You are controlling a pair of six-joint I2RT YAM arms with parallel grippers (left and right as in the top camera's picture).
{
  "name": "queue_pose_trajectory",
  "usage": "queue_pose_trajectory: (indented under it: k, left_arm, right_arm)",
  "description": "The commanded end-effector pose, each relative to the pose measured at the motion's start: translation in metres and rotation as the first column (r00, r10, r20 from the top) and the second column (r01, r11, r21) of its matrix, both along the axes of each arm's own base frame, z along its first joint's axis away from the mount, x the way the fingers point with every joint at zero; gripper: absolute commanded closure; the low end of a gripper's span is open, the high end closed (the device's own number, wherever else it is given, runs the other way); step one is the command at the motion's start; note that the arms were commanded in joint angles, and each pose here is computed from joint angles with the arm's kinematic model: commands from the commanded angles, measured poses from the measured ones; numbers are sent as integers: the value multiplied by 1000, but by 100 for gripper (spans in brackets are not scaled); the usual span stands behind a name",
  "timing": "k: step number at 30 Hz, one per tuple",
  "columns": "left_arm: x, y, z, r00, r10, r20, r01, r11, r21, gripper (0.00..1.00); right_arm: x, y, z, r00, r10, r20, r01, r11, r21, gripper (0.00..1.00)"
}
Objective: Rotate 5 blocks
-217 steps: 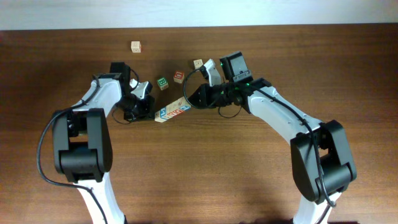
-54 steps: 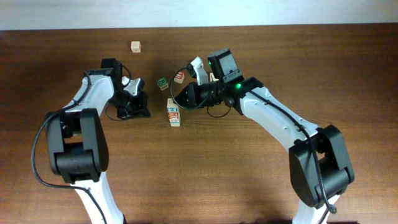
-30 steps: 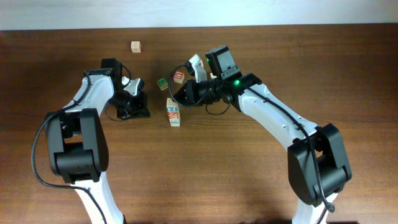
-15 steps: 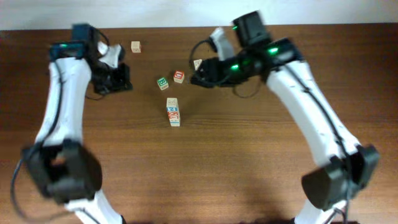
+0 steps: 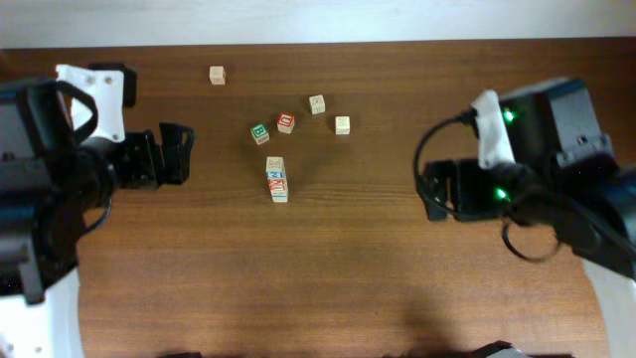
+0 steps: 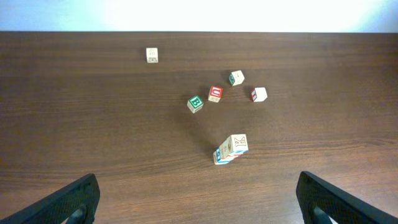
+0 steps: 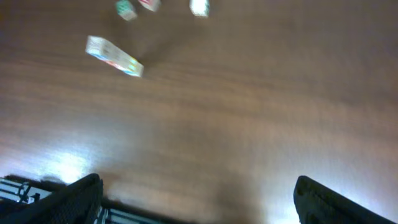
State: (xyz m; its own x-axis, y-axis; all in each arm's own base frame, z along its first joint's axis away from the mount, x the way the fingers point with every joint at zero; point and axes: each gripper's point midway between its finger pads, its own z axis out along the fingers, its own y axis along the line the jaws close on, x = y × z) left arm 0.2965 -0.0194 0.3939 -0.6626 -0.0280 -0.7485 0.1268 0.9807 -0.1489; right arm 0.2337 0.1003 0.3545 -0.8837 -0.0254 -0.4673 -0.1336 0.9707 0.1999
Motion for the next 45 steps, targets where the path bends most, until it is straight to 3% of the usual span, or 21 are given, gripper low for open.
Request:
queue_pose_trajectory:
  k: [1,10,14,20,31,36,41,45]
  left_arm:
    - [-16,0,14,998,-1,56,0,1000,20,1]
    - [-22,0,19,997,-1,76,-1,1000,22,1]
    - [-22,0,19,997,-1,76,-1,1000,22,1]
    - [-22,0,19,997,-1,76,-1,1000,22,1]
    - [-22,0,19,997,-1,76,-1,1000,22,1]
    - [-22,0,19,997,-1,76,-1,1000,22,1]
    - [-22,0,19,997,-1,76,-1,1000,22,1]
    - [-22,0,19,997,-1,76,-1,1000,22,1]
  right_arm:
    - [-5,-9,4,994,-114,-3,114,993,20,2]
    - [7,-20,1,995,-90,43,93,992,-81,2]
    - [43,-29,19,966,-99,240,122,989,-82,2]
    - [50,-54,12,876,-100,472,102,995,20,2]
    - [2,-112,-130,567,-248,785,272,956,106,2]
    - [5,-111,-170,532,-249,809,261,957,122,2]
    - [9,-113,-206,568,-257,782,276,955,114,2]
    - [9,-113,-197,531,-248,810,266,957,118,2]
